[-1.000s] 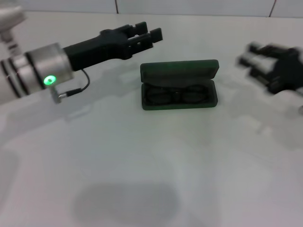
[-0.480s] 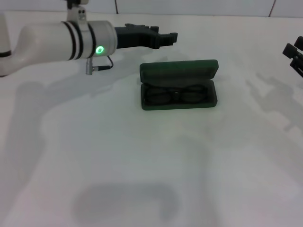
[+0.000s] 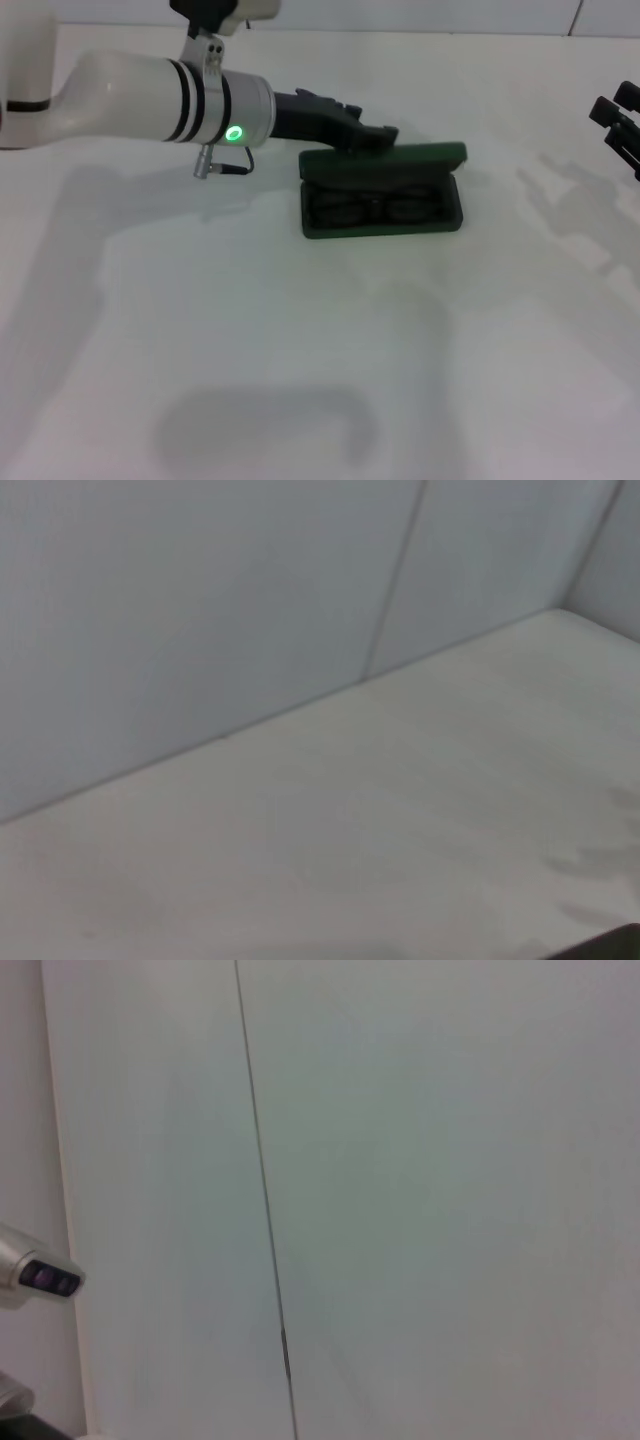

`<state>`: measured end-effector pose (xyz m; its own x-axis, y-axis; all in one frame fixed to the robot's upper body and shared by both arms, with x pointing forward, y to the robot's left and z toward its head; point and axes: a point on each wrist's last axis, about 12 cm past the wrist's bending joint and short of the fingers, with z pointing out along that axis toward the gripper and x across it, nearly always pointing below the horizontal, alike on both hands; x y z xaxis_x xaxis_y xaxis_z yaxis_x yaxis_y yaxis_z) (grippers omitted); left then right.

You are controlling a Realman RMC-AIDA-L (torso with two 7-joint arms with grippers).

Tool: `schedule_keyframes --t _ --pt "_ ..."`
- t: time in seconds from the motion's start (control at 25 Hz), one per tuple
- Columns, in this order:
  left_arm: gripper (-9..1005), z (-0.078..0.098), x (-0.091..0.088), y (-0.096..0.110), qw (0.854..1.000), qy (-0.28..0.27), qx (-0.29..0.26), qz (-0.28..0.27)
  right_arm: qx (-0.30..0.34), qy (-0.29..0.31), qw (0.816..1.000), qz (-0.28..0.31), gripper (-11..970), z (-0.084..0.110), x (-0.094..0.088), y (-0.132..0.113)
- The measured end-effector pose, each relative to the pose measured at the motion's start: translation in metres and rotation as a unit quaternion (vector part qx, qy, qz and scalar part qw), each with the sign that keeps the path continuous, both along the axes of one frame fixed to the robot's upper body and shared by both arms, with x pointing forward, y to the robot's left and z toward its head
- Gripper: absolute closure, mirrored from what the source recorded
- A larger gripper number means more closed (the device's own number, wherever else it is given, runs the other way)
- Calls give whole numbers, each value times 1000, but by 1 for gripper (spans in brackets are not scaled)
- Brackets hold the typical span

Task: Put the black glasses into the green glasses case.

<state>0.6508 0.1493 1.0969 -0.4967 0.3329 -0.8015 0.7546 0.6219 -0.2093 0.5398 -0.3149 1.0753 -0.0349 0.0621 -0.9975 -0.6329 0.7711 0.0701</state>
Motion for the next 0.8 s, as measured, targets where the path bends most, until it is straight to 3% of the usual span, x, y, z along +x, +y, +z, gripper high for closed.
schedule_keyframes --t 0.36,0.56,0.8 --pt "378 -14 -20 -5 998 -14 -5 -64 -22 13 1000 -9 612 -2 9 1" --pt "473 -20 -28 -8 996 -31 -1 -89 -29 12 999 -9 611 -1 14 3" --pt "462 -25 -32 -9 992 -58 5 -109 -43 11 999 -8 607 1 20 7"
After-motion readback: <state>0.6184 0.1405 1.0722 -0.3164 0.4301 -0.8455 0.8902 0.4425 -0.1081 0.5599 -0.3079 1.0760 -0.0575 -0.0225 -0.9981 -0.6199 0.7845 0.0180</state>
